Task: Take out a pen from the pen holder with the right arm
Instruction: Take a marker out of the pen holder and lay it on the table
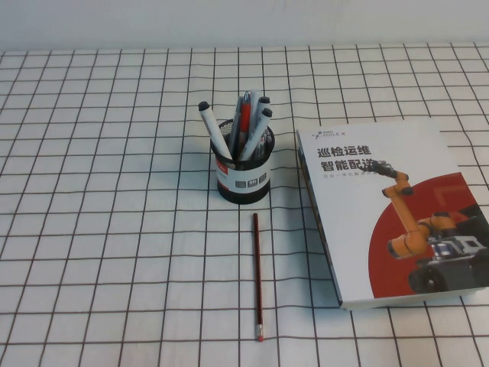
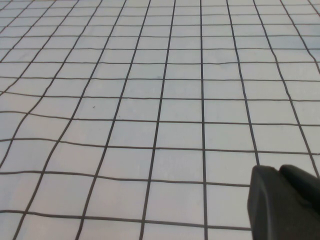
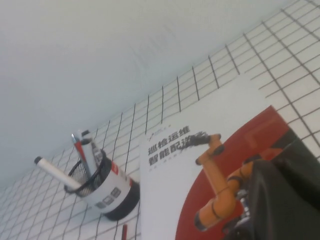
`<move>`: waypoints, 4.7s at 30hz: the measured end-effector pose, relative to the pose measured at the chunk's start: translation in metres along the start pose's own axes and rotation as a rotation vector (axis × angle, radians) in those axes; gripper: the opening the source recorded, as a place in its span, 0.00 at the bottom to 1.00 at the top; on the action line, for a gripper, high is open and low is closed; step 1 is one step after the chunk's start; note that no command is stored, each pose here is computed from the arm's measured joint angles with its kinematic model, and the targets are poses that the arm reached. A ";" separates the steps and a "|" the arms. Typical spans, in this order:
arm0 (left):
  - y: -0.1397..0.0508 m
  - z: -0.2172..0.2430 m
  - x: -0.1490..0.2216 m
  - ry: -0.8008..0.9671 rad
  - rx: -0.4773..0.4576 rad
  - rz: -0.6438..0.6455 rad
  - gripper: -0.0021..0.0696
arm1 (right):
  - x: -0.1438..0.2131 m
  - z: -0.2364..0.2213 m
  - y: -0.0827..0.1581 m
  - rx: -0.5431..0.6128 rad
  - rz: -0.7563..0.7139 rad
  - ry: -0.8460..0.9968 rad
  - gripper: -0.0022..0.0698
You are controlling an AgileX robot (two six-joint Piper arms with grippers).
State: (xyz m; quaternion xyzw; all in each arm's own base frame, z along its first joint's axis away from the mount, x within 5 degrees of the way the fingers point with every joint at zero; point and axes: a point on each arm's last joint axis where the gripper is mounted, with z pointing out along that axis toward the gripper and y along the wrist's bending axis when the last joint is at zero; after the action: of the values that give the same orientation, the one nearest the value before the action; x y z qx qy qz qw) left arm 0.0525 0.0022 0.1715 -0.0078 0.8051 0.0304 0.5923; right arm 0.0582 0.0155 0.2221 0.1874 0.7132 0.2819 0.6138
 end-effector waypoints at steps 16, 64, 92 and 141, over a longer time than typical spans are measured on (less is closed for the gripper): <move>0.000 0.000 0.000 0.000 0.000 0.000 0.03 | -0.059 0.086 0.046 0.143 -0.224 0.586 0.01; 0.000 0.000 0.000 0.000 0.000 0.000 0.03 | 0.130 0.323 0.221 -0.470 -0.887 0.224 0.66; 0.000 0.000 0.000 0.000 0.000 0.000 0.02 | 0.140 0.361 0.207 -0.414 -0.876 0.247 0.30; 0.000 0.000 0.000 0.000 0.000 0.000 0.03 | -0.006 0.215 0.249 -0.240 -0.508 0.902 0.19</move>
State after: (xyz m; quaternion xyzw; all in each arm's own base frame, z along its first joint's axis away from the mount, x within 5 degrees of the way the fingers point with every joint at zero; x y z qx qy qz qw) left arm 0.0525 0.0022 0.1715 -0.0078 0.8051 0.0304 0.5923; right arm 0.2503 0.2406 0.3656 -0.2028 0.8919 0.2567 0.3122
